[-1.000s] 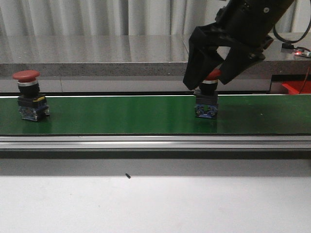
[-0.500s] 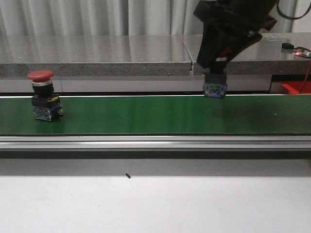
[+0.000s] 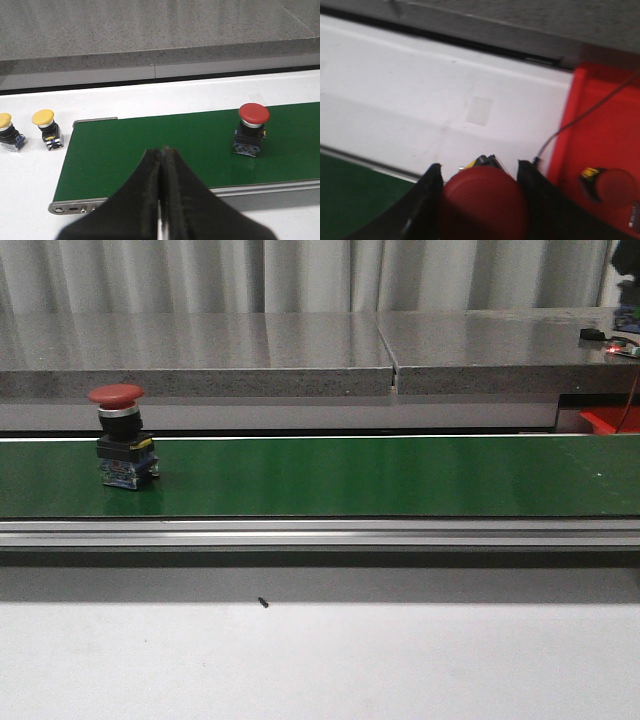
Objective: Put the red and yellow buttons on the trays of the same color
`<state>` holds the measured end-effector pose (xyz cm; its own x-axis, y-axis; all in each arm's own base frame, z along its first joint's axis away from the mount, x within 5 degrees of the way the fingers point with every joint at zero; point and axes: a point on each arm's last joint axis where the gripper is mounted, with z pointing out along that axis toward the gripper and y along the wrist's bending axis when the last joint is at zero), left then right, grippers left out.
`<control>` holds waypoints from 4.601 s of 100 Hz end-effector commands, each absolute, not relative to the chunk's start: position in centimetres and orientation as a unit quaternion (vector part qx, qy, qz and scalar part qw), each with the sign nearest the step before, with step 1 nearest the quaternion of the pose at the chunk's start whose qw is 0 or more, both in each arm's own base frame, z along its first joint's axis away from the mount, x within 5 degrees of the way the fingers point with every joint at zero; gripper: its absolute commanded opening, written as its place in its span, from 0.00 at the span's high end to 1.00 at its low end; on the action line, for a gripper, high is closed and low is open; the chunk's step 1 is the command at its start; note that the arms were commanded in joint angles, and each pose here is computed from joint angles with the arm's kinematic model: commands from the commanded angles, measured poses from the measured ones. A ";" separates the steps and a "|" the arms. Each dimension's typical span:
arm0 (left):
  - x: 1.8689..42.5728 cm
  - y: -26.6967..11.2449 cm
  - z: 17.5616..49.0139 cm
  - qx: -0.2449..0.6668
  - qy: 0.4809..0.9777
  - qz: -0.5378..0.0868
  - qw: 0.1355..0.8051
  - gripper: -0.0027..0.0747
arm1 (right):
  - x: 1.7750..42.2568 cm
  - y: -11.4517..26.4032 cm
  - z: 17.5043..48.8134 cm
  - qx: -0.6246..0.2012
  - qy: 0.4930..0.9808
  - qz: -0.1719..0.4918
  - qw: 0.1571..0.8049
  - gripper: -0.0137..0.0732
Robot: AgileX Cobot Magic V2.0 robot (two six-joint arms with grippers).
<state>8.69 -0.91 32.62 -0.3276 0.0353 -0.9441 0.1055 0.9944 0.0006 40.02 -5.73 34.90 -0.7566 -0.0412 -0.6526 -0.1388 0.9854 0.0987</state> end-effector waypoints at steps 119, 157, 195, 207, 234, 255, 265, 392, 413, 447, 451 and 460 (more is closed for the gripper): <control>8.9 -1.0 34.1 0.037 0.785 -0.039 0.617 0.99 | 49.5 -17.0 25.7 0.059 0.924 0.052 0.374 0.71; 8.9 -1.0 34.1 0.037 0.785 -0.039 0.617 0.99 | 49.6 -17.0 24.5 0.058 0.932 0.061 0.354 0.58; 8.9 -1.0 34.1 0.037 0.785 -0.039 0.617 0.99 | 48.8 -16.7 27.7 0.042 0.923 0.046 0.380 0.10; 8.9 -1.0 34.1 0.037 0.785 -0.039 0.617 0.99 | 47.8 -16.2 30.5 0.033 0.918 0.042 0.394 0.10; 8.9 -1.0 34.1 0.037 0.785 -0.039 0.617 0.99 | 43.6 -13.1 37.4 -0.017 0.920 0.061 0.386 0.10; 8.9 -1.0 34.1 0.037 0.785 -0.039 0.617 0.99 | 40.6 -9.7 41.1 -0.062 0.923 0.093 0.368 0.10; 8.9 -1.0 34.1 0.037 0.785 -0.039 0.617 0.99 | 39.4 -7.9 42.6 -0.083 0.920 0.103 0.368 0.10; 8.9 -1.0 34.1 0.037 0.785 -0.039 0.617 0.99 | 29.0 10.0 32.2 -0.244 0.911 0.123 0.308 0.10; 8.9 -1.0 34.1 0.037 0.785 -0.039 0.617 0.99 | 30.0 11.8 30.4 -0.260 0.909 0.126 0.301 0.10; 8.9 -1.0 34.1 0.037 0.785 -0.039 0.617 0.99 | 31.5 13.4 28.7 -0.266 0.902 0.122 0.317 0.10; 8.9 -1.0 34.1 0.037 0.785 -0.039 0.617 0.99 | 31.6 13.4 28.8 -0.265 0.900 0.122 0.323 0.10; 8.9 -1.0 34.1 0.037 0.785 -0.039 0.617 0.99 | 31.8 13.4 28.9 -0.261 0.897 0.120 0.337 0.10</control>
